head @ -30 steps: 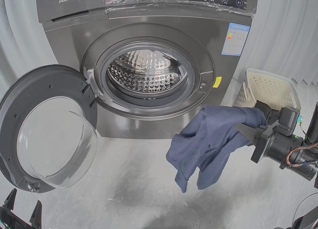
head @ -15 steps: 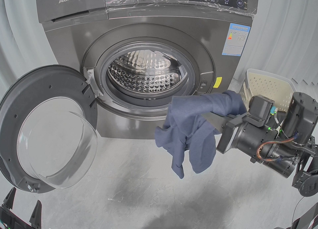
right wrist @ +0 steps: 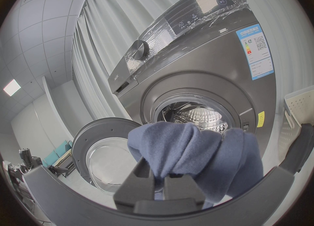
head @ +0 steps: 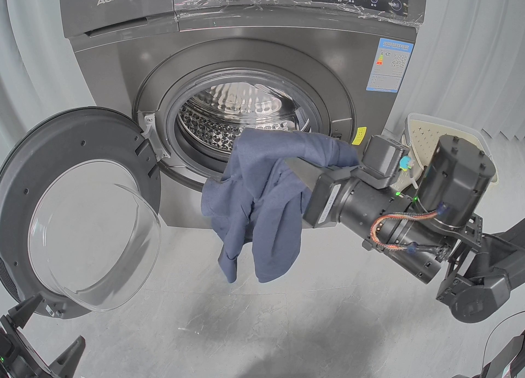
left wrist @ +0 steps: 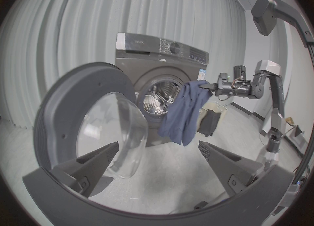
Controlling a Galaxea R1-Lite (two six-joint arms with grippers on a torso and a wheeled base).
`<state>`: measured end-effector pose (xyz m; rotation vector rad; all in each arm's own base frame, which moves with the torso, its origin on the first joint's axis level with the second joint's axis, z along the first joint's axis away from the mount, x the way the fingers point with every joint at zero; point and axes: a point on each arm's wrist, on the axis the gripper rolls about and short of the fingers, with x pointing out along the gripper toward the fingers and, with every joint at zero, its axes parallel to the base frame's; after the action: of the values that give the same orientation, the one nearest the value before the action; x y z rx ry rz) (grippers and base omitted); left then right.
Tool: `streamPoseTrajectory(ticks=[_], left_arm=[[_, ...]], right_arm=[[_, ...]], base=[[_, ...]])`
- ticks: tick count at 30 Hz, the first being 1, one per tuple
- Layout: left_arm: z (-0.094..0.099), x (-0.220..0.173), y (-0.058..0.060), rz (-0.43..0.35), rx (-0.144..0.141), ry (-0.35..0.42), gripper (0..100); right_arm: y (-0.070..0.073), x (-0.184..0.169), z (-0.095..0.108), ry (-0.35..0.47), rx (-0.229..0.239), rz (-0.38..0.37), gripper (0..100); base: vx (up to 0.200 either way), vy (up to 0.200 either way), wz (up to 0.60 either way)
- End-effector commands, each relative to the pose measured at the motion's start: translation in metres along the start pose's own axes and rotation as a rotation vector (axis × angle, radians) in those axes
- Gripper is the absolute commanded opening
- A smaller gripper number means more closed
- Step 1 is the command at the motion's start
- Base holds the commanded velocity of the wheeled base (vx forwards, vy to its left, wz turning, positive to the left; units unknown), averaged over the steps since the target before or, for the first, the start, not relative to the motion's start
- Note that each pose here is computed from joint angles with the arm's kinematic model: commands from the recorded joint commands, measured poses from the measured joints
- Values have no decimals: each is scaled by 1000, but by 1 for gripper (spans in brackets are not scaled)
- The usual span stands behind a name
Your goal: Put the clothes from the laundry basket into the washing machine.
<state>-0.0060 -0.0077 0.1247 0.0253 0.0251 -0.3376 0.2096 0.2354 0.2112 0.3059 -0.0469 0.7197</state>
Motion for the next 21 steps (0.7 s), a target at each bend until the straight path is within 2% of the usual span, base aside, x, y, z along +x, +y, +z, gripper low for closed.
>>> streamPoseTrajectory(ticks=[1,4,7,8,10,13,18,21], left_arm=[[15,42,14,-111,-25,152,100],[26,61,18,-152,-20,147,100],[34,73,17,-203,-19,147,100],[38,83,16,-238,-19,158,100],[41,93,15,-258,-21,178,100],[44,107,10,-310,-20,199,100],[39,139,-5,-424,-47,267,100],[37,149,-9,-447,-55,273,100]], right_arm=[[-1,28,-25,5,-3,-5,0],[-1,35,-27,-4,-2,-5,0],[-1,40,-27,-15,-2,-6,0],[-1,43,-25,-28,-1,-7,0],[-2,46,-24,-37,-1,-11,0],[-2,49,-22,-46,-1,-11,0],[-2,49,-19,-56,-1,-10,0],[-2,49,-20,-54,-2,-10,0]], base=[[0,0,0],[0,0,0],[0,0,0],[0,0,0],[0,0,0],[0,0,0],[0,0,0],[0,0,0]])
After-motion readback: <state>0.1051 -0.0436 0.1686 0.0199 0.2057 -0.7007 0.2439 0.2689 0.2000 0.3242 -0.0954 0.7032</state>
